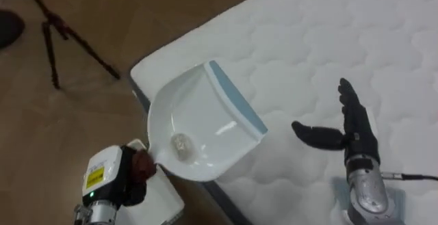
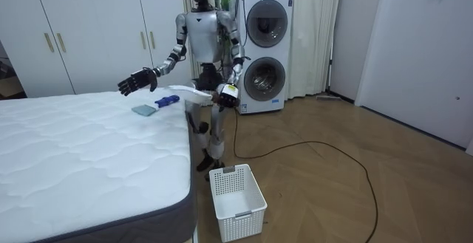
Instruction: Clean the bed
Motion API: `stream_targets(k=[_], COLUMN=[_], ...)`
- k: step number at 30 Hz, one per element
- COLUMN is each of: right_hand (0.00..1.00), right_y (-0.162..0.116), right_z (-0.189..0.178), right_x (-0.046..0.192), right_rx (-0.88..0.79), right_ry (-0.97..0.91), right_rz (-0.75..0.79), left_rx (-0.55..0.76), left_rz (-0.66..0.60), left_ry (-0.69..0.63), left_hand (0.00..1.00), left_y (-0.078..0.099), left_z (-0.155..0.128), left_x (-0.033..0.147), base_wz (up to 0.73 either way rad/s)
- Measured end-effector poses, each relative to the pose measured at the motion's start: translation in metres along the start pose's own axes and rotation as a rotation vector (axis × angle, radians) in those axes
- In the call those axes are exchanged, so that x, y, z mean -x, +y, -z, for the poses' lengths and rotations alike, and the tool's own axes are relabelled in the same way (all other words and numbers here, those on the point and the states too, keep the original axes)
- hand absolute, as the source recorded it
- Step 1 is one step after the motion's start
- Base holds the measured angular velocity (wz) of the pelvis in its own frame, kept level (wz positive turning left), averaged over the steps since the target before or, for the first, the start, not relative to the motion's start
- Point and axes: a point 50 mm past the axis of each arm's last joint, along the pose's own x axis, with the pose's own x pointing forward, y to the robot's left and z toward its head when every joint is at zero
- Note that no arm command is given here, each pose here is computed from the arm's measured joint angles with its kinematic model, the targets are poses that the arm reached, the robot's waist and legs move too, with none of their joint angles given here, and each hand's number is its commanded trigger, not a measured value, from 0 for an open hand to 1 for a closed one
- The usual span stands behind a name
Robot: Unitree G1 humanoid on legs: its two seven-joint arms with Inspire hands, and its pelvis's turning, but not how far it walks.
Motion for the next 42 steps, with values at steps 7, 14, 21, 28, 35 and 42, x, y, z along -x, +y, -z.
stream_targets(k=[7, 14, 21, 28, 35, 42], right_hand=[0.0, 0.0, 0.0, 0.0, 0.0, 0.0], right_y=[0.007, 0.008, 0.008, 0.006, 0.003, -0.001], right_z=[0.004, 0.009, 0.012, 0.017, 0.024, 0.015], right_x=[0.003, 0.005, 0.006, 0.006, 0.007, 0.001], right_rx=[-0.019, 0.004, 0.012, 0.012, 0.031, 0.016], right_ry=[0.028, 0.033, 0.045, 0.068, 0.094, 0.06], right_rz=[-0.07, -0.095, -0.101, -0.074, -0.06, -0.012], left_rx=[0.012, 0.014, 0.01, 0.038, 0.028, 0.034], left_rz=[0.005, 0.008, 0.008, -0.006, -0.027, -0.042], left_ry=[-0.009, -0.015, -0.015, -0.011, -0.022, -0.043], left_hand=[1.0, 1.0, 1.0, 1.0, 1.0, 1.0], left_y=[-0.001, -0.003, -0.002, 0.0, 0.008, 0.011], left_z=[-0.003, -0.006, -0.005, -0.007, -0.007, -0.011], left_x=[-0.002, -0.002, -0.002, -0.005, -0.011, -0.016], base_wz=[0.53, 0.54, 0.09, 0.21, 0.5, 0.6])
